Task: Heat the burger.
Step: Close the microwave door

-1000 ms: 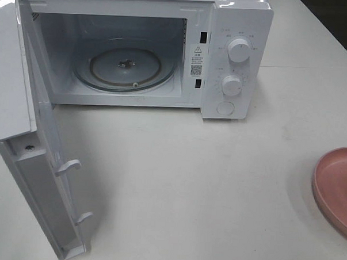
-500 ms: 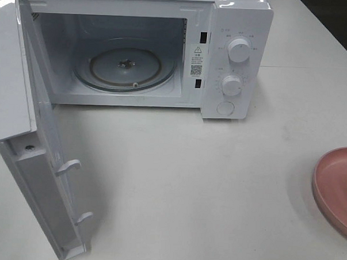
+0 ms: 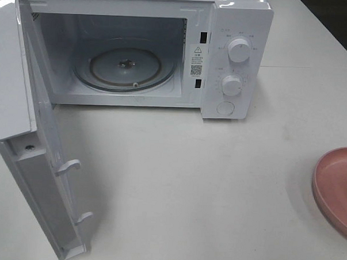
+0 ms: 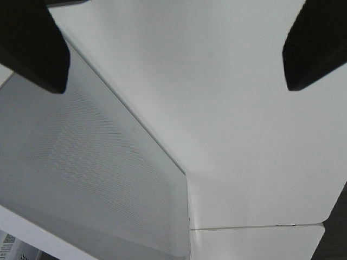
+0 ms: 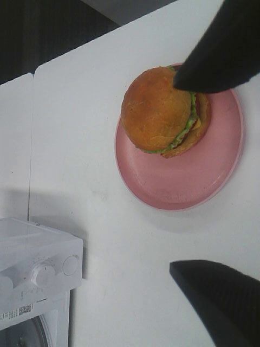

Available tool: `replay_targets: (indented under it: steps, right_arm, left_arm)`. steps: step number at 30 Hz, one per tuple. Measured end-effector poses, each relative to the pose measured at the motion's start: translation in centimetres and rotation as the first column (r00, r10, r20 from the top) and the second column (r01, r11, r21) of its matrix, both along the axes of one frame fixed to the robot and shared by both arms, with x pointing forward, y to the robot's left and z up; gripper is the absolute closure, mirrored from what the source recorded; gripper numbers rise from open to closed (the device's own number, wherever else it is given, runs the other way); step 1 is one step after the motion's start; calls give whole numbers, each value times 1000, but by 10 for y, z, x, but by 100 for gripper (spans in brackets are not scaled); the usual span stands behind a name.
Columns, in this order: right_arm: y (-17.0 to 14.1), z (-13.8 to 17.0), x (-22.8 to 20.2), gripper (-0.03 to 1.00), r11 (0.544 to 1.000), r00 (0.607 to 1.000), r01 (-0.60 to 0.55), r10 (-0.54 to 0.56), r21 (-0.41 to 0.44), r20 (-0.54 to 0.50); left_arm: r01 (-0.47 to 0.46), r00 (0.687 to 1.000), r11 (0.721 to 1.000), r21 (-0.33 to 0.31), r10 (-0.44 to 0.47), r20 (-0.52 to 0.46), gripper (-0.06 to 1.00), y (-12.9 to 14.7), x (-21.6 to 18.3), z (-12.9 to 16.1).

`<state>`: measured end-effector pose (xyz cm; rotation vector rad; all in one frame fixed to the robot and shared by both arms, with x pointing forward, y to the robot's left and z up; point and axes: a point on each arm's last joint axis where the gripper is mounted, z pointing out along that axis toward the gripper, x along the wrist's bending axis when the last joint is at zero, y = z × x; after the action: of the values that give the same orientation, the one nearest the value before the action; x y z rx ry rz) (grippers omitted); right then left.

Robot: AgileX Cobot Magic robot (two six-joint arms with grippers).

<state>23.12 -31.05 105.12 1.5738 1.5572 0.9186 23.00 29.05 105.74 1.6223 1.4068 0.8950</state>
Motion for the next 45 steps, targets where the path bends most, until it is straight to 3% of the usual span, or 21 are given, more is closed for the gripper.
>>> replay_targets:
  steps: [45]
  right_arm:
    - [0,0,0,21,1000,1000,1,-1,-2,0]
  left_arm:
    - [7,1000,1000,-10,-7,0,-4,-1,0,0]
